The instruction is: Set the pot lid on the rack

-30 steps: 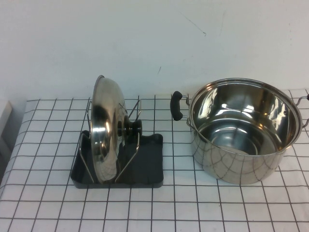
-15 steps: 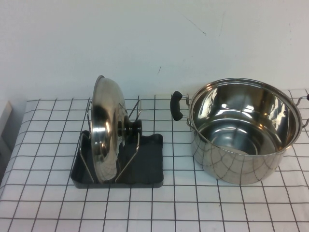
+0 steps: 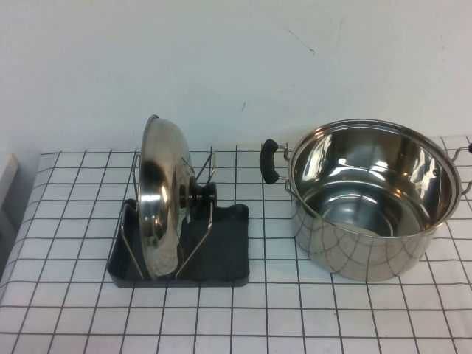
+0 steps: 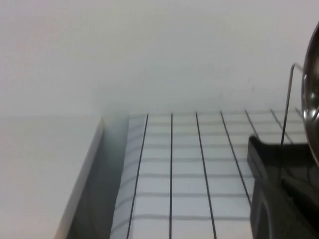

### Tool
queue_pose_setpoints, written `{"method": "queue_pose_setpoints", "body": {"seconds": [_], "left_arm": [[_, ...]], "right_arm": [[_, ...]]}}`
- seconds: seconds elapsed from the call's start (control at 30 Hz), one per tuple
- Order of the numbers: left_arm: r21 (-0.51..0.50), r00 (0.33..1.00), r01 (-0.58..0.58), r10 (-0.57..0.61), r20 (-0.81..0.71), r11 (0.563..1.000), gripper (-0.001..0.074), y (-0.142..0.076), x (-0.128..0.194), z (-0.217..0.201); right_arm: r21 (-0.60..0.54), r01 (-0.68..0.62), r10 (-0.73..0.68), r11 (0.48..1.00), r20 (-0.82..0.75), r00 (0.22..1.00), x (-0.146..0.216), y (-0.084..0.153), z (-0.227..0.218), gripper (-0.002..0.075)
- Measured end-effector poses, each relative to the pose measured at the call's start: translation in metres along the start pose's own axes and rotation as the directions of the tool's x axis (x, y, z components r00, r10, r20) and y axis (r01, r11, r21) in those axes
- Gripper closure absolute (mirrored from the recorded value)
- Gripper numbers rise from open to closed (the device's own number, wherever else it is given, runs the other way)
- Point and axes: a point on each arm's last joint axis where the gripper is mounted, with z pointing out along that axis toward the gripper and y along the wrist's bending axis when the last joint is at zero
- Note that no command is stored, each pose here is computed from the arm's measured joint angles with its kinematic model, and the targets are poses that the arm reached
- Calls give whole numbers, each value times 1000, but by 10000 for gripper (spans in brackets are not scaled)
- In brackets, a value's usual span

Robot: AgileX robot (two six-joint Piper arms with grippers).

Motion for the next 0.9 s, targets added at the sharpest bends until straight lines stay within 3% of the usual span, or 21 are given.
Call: {"method": "queue_pose_setpoints", "body": {"seconds": [0.4,0.9], "left_arm": [[39,978,66,-57,-200,997,737,-2,18,-2],[40,975,69,-59,-215,997,737,-2,18,-2]], "right_arm": [[-1,0,0,1000,-1,1000,0,0,0,727],[-1,0,0,1000,-1,1000,0,0,0,727]]}}
